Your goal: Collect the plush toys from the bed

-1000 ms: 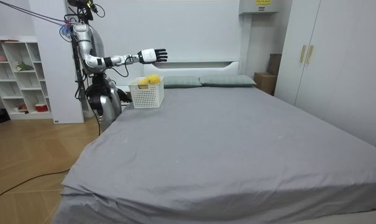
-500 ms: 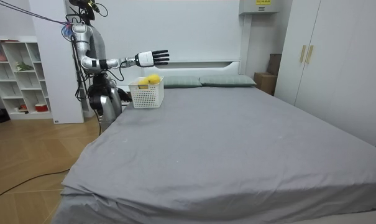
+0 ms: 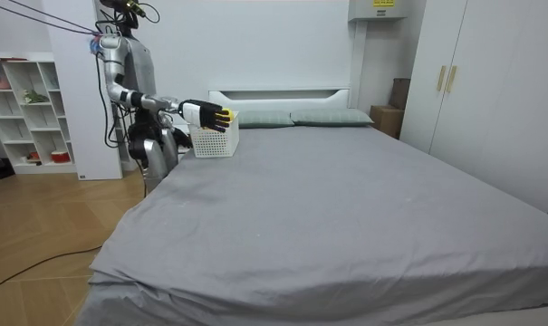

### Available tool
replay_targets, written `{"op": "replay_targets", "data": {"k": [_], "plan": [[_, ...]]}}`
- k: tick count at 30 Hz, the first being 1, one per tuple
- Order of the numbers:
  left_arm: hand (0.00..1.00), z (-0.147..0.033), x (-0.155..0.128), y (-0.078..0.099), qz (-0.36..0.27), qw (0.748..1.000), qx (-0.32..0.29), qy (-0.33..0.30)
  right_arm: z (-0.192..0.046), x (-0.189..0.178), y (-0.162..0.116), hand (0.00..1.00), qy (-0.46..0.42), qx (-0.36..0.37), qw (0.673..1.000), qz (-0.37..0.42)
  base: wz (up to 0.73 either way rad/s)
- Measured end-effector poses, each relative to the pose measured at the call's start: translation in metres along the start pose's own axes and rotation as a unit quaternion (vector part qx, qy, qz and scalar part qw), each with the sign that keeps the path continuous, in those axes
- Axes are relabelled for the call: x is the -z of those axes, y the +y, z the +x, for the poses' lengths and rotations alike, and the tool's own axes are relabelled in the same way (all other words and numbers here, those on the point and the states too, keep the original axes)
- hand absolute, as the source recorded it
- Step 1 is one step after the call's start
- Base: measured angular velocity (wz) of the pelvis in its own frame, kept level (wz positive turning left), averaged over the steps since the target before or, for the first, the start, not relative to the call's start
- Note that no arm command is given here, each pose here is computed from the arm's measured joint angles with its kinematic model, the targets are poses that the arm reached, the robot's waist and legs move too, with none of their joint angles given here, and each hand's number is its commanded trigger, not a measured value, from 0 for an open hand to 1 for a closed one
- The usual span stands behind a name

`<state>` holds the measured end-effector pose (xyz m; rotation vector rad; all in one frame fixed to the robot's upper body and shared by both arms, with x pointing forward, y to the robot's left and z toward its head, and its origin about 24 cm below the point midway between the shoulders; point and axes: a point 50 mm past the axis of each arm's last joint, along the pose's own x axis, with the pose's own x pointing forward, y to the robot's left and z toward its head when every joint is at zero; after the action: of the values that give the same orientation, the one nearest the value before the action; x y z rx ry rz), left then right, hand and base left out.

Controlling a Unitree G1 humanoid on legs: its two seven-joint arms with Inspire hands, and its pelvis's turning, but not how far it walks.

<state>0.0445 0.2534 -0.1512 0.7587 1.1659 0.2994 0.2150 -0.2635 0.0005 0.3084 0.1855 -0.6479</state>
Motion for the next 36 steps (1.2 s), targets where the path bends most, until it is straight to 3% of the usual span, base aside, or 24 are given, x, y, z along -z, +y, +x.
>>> {"op": "replay_targets", "data": {"k": [6,12,17,21,25,28,31,36], "plan": [[0.00,-0.001,0.003,-0.001,0.001,1.000,0.000,0.004,-0.008,0.032,-0.047,0.00,0.076,0.091,0.993,0.022,-0.03],[0.00,-0.002,0.004,0.000,-0.002,1.000,-0.008,0.002,-0.027,0.080,-0.093,0.00,0.180,0.192,0.964,0.022,-0.07],[0.00,-0.004,0.013,-0.001,-0.003,1.000,-0.005,0.009,-0.062,0.121,-0.140,0.00,0.276,0.287,0.917,-0.002,-0.03],[0.00,-0.004,0.018,0.000,-0.014,1.000,-0.004,0.026,-0.092,0.141,-0.164,0.00,0.334,0.311,0.889,-0.048,0.00],[0.00,-0.007,0.030,-0.002,-0.010,0.999,0.008,0.049,-0.130,0.162,-0.184,0.00,0.431,0.285,0.845,-0.134,0.00],[0.00,-0.006,0.030,-0.001,-0.007,0.998,0.012,0.057,-0.150,0.172,-0.186,0.00,0.497,0.193,0.814,-0.229,-0.03],[0.00,-0.004,0.026,-0.002,-0.006,0.998,0.014,0.059,-0.154,0.178,-0.181,0.00,0.538,0.103,0.781,-0.301,-0.01],[0.00,-0.005,0.024,-0.004,0.000,0.998,0.017,0.056,-0.149,0.181,-0.173,0.00,0.557,0.050,0.756,-0.340,0.00]]}}
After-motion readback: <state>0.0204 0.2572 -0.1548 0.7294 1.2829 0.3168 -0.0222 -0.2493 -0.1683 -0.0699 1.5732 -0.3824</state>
